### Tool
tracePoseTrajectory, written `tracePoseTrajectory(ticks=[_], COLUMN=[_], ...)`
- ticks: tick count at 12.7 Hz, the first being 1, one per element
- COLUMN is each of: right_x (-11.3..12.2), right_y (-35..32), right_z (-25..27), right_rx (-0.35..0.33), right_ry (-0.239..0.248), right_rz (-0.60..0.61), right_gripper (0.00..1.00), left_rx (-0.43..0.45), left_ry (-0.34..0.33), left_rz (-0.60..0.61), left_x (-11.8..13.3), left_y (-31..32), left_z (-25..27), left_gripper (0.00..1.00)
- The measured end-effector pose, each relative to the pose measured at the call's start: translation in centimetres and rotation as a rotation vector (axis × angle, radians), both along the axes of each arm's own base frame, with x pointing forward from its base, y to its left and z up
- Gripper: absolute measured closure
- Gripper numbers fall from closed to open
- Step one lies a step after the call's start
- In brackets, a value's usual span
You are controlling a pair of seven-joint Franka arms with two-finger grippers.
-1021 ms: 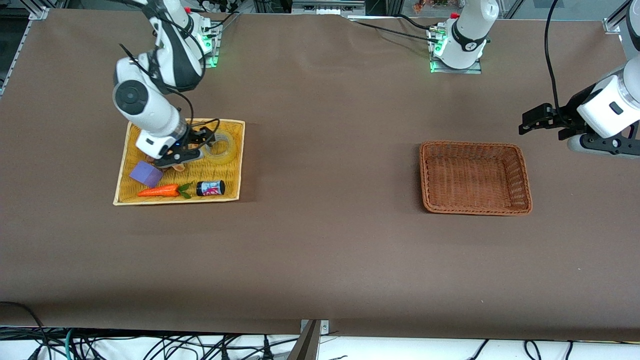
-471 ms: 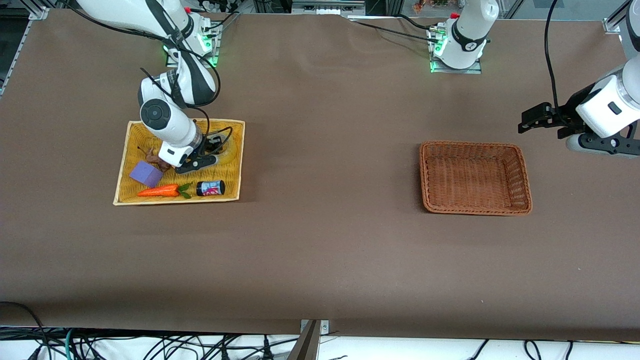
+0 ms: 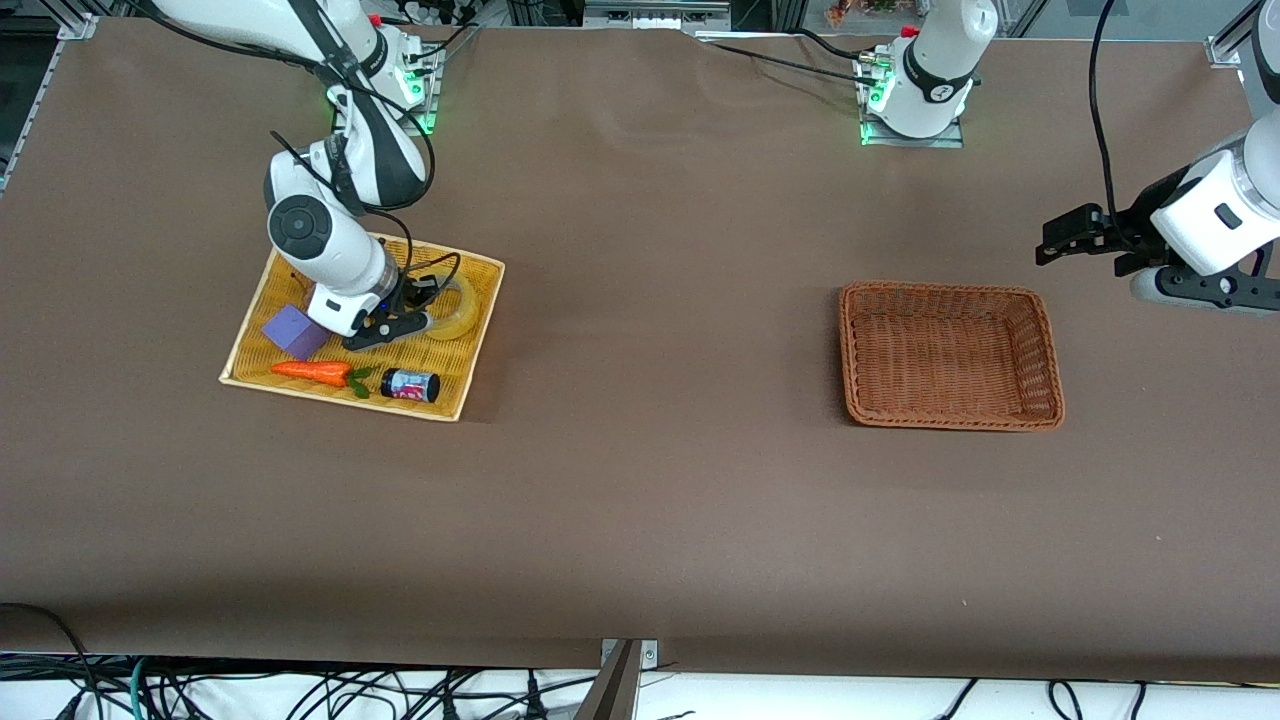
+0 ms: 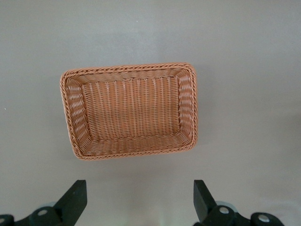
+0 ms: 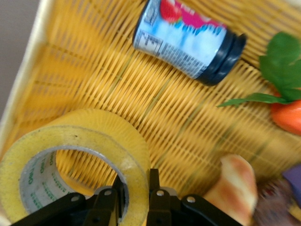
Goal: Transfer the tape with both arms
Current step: 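Lift the tape with the right gripper while the left gripper reaches over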
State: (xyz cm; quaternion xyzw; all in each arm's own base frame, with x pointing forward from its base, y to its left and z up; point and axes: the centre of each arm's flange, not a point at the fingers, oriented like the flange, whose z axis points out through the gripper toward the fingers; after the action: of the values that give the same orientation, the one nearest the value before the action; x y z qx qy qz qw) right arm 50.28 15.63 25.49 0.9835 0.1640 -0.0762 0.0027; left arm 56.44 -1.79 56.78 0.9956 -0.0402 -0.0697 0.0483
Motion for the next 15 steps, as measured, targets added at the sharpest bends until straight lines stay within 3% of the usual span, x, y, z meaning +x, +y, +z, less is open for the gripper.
tracePoseTrajectory(ticks=[2, 3, 6, 8, 11, 14, 15], right_x=[1.9, 2.7, 2.0, 1.7, 0.5, -1.0, -0.7], right_y=[1.3, 3.2, 13.4, 21.7, 33.6, 36.7, 36.6], right_z=[6.0, 9.1, 12.6, 9.8, 1.3, -5.2, -5.6], right_rx=[-0.025, -0.027, 0.028, 0.083, 0.154, 0.119, 0.114], right_ry=[0.073, 0.085, 0.068, 0.045, 0.016, -0.017, -0.02], right_rz=[0.008, -0.002, -0.185, -0.337, -0.503, -0.511, -0.522], right_gripper=[0.78, 0.78, 0.78, 0.78, 0.78, 0.78, 0.71], left_rx=[0.0, 0.0, 0.001, 0.006, 0.014, 0.016, 0.019], left_ry=[0.001, 0.004, 0.042, 0.071, 0.128, 0.155, 0.154], left_rz=[0.001, 0.002, 0.006, 0.01, 0.011, 0.004, -0.001], left_x=[0.0, 0.1, 0.8, 1.4, 2.5, 4.5, 5.2], left_y=[0.1, 0.1, 0.3, 0.7, 0.8, 0.1, -0.7], left_z=[0.0, -0.2, -2.2, -3.9, -7.3, -12.4, -14.1], left_gripper=[0.0, 0.0, 0.0, 0.0, 0.0, 0.0, 0.0])
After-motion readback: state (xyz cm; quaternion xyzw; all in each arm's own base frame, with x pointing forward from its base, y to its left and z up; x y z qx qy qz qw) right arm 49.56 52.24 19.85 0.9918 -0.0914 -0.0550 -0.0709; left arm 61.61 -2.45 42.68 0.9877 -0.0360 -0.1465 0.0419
